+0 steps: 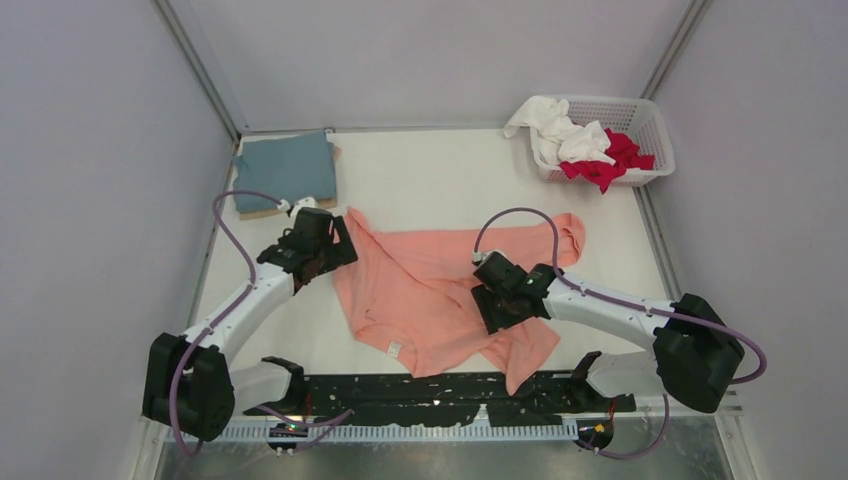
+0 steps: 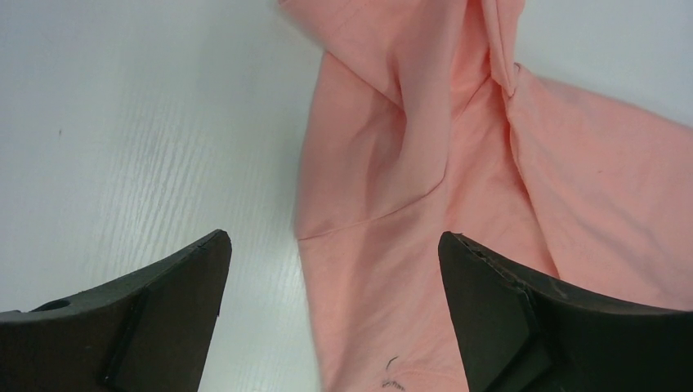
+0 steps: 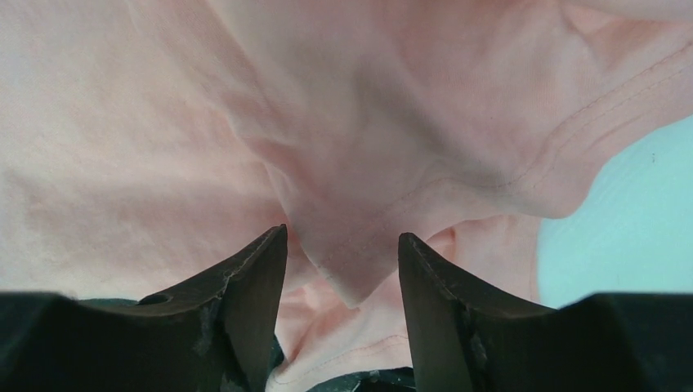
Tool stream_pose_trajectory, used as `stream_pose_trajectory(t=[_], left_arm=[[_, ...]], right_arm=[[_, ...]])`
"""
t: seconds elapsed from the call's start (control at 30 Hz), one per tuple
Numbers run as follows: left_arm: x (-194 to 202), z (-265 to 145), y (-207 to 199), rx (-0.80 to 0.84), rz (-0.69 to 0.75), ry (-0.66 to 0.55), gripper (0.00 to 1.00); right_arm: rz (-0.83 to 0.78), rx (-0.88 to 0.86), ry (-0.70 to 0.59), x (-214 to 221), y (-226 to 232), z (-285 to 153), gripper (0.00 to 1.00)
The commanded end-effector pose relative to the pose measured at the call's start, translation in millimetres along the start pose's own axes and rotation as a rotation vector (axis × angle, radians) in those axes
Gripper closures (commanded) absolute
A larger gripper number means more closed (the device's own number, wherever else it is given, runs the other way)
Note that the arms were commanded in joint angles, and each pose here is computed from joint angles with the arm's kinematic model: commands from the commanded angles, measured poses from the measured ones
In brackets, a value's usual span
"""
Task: Fold and stack the t-shirts
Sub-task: Flatten out the tshirt
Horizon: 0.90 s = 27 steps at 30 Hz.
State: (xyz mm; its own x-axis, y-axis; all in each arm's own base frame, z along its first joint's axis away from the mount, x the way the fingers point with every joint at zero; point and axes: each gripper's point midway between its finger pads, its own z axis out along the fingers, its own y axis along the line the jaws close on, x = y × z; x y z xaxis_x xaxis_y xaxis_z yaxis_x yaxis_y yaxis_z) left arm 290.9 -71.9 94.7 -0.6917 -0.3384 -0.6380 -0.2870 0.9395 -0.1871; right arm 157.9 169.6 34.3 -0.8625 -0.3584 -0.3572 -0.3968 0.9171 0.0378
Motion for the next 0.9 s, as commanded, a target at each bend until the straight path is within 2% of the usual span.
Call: stream_pose_trajectory(t=[0.0, 0.17, 0.33, 0.47, 0.63, 0.87], left_arm=[[-8, 2, -1, 0.0, -0.028, -0.041, 0.0], [-9, 2, 0, -0.007, -0.025, -0.046, 0.0], [-11, 2, 3, -0.018, -0.023, -0.058, 0.0], [-11, 5, 6, -0.035, -0.019, -0.064, 0.0], [-14, 10, 7, -0.019, -0.053, -0.055, 0.0], [-21, 22, 2, 0.027, -0.084, -0.041, 0.0]], right_arm=[[0.021, 0.016, 0.018, 7, -2, -5, 0.43], [0.035, 0.051, 0.038, 16, -9, -7, 0.48], [0.058, 0.107, -0.005, 9, -18, -7, 0.69], [0.083, 0.148, -0.058, -6, -23, -10, 0.81], [0.121, 0.251, -0.137, -27, -40, -26, 0.87], [0.383, 0.406, -0.284, -54, -114, -62, 0.92]])
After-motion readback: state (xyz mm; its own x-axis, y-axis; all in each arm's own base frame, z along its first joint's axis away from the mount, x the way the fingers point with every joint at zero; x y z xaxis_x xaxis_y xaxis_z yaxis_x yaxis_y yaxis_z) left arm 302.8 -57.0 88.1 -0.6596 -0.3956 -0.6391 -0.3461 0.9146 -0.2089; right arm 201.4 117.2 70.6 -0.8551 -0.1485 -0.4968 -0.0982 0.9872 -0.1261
